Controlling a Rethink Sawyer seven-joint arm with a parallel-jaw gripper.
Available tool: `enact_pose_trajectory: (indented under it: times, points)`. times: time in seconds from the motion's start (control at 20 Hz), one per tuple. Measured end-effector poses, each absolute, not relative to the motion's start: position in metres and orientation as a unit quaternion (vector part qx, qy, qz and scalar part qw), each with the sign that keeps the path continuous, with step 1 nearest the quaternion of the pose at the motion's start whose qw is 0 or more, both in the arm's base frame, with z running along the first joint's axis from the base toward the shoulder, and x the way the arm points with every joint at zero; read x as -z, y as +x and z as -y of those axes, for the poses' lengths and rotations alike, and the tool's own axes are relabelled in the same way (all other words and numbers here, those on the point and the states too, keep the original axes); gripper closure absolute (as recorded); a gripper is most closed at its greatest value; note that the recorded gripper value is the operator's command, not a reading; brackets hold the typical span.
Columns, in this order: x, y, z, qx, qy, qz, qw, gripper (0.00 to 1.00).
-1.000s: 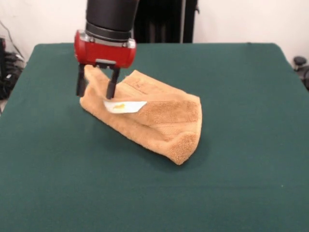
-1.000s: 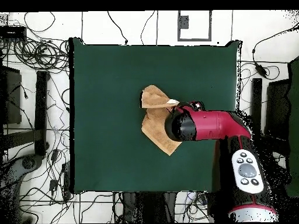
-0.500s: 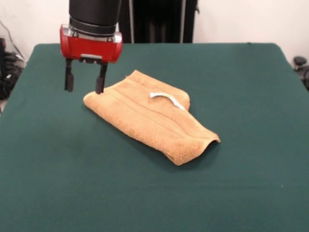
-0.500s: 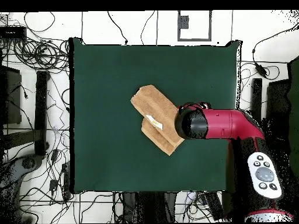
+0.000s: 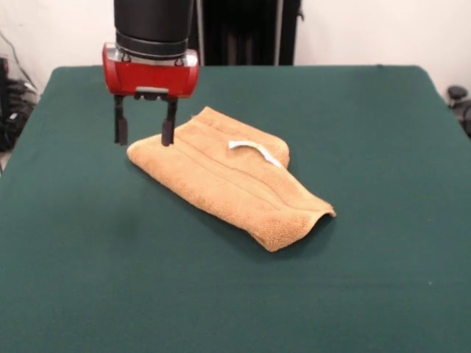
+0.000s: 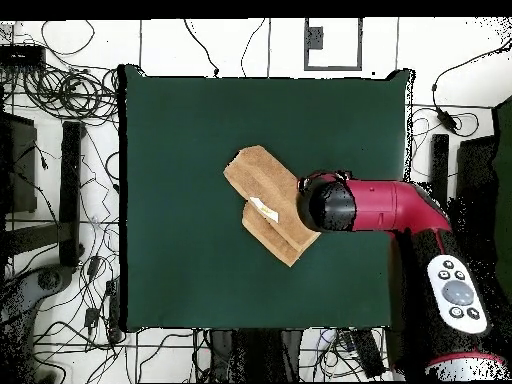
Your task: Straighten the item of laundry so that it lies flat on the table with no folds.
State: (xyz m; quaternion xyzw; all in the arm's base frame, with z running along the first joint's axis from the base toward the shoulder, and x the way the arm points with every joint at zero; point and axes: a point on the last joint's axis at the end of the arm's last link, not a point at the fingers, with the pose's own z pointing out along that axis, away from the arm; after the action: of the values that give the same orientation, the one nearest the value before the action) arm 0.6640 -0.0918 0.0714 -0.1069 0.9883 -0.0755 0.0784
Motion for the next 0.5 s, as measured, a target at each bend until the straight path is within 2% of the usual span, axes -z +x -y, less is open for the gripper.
enact_pose_trajectory:
  times: [0.5]
  points:
    - [-0.066, 0.663, 0.058, 0.025, -0.103, -0.992, 0.075, 0.00]
